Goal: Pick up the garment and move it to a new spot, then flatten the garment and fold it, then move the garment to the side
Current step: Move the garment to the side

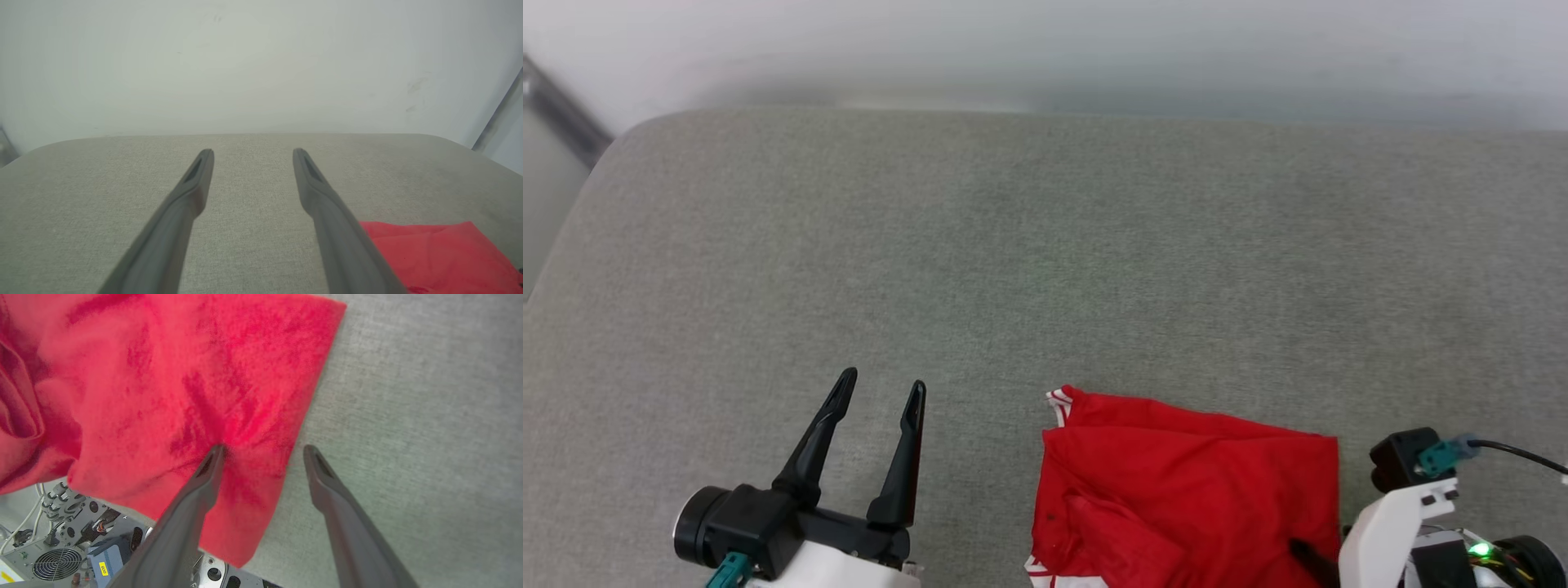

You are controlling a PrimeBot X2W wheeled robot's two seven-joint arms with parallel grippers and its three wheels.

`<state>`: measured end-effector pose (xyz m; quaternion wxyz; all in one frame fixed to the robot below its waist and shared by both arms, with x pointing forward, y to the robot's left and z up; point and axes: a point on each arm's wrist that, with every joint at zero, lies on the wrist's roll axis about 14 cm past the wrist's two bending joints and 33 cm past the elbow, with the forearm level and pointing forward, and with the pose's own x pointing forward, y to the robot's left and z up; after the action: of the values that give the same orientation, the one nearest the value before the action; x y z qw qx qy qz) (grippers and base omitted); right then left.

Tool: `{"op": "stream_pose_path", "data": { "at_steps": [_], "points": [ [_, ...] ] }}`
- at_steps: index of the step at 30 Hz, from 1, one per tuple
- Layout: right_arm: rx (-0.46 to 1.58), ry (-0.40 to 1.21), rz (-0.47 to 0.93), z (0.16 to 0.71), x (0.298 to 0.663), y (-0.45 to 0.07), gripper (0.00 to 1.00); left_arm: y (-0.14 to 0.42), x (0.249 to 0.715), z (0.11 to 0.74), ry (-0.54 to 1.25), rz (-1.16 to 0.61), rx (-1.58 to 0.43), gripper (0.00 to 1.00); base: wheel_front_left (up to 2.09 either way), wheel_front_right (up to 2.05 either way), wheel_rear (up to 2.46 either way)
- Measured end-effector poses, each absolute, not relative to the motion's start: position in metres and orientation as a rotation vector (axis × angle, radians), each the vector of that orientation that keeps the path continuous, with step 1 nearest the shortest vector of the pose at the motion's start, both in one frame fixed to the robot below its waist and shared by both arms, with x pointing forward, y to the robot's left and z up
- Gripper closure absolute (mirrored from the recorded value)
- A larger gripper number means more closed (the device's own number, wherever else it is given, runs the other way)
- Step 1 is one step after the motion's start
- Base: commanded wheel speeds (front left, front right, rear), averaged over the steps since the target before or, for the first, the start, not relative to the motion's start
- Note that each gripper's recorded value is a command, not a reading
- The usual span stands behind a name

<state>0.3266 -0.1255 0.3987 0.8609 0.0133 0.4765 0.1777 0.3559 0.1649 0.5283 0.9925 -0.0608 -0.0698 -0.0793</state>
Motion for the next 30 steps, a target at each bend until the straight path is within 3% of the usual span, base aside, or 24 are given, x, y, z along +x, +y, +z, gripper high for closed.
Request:
{"op": "stream_pose_path", "data": {
  "at_steps": [11,12,13,22,30],
  "points": [
    [-0.005,1.109,0.432,0.359,0.324,-0.099,0.0,0.176,0.359,0.522,-0.118,-0.12,-0.11,0.0,0.0,0.0,0.0],
    [-0.005,1.11,0.433,0.356,0.324,-0.099,0.6,0.176,0.358,0.521,-0.116,-0.118,-0.109,0.0,0.0,0.0,0.0],
    [-0.005,1.11,0.433,0.355,0.324,-0.098,1.0,0.177,0.358,0.521,-0.115,-0.117,-0.11,0.0,0.0,0.0,0.0],
    [-0.151,1.005,0.453,0.367,0.338,-0.104,1.0,0.163,0.358,0.519,-0.11,-0.161,-0.125,0.0,0.0,0.0,0.0],
    [-0.503,0.906,0.384,0.402,0.355,-0.173,1.0,0.114,0.369,0.516,-0.102,-0.311,-0.165,0.0,0.0,0.0,0.0]
  ]
}}
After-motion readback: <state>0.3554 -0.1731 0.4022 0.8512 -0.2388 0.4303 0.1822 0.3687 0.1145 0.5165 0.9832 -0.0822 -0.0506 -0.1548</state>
